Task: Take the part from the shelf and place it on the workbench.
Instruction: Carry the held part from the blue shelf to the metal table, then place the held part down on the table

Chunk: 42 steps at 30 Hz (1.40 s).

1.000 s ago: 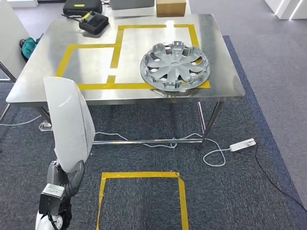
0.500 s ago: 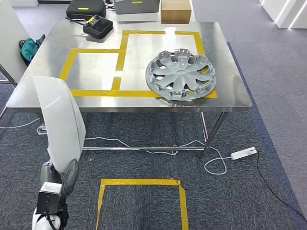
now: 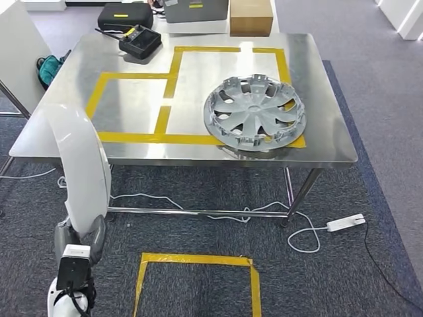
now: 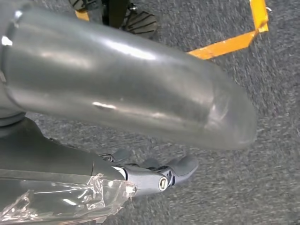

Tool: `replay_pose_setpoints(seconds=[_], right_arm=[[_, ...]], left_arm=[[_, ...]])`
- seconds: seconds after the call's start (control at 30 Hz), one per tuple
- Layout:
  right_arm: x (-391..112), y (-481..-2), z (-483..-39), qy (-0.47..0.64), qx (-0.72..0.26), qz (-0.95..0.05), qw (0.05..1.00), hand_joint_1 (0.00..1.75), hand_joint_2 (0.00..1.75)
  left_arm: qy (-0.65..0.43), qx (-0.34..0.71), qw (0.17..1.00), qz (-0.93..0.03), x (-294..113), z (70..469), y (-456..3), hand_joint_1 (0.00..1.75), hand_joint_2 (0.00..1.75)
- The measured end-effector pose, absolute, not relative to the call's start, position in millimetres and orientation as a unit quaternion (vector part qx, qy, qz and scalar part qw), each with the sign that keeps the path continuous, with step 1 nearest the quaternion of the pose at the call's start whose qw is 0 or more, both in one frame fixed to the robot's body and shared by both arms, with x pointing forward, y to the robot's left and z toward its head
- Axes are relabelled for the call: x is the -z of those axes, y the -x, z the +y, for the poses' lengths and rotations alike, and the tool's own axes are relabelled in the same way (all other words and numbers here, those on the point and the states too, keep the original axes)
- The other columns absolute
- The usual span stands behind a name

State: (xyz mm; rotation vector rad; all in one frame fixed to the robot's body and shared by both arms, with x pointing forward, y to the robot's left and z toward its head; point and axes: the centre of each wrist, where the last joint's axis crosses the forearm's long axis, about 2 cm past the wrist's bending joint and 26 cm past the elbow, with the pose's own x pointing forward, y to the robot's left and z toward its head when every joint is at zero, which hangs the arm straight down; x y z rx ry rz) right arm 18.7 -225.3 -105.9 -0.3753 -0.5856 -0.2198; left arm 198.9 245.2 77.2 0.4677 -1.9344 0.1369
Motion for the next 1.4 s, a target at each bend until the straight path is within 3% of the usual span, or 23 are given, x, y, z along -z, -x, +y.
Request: replay_pose_setpoints(seconds=[1.4], right_arm=[[106,-19,-222,0.177,0.085,-0.269,0.943,0.00,0.00]], left_arm=[[-0.129,-0.057,0.575,-0.806,-69,229,-222,1.75,1.75]])
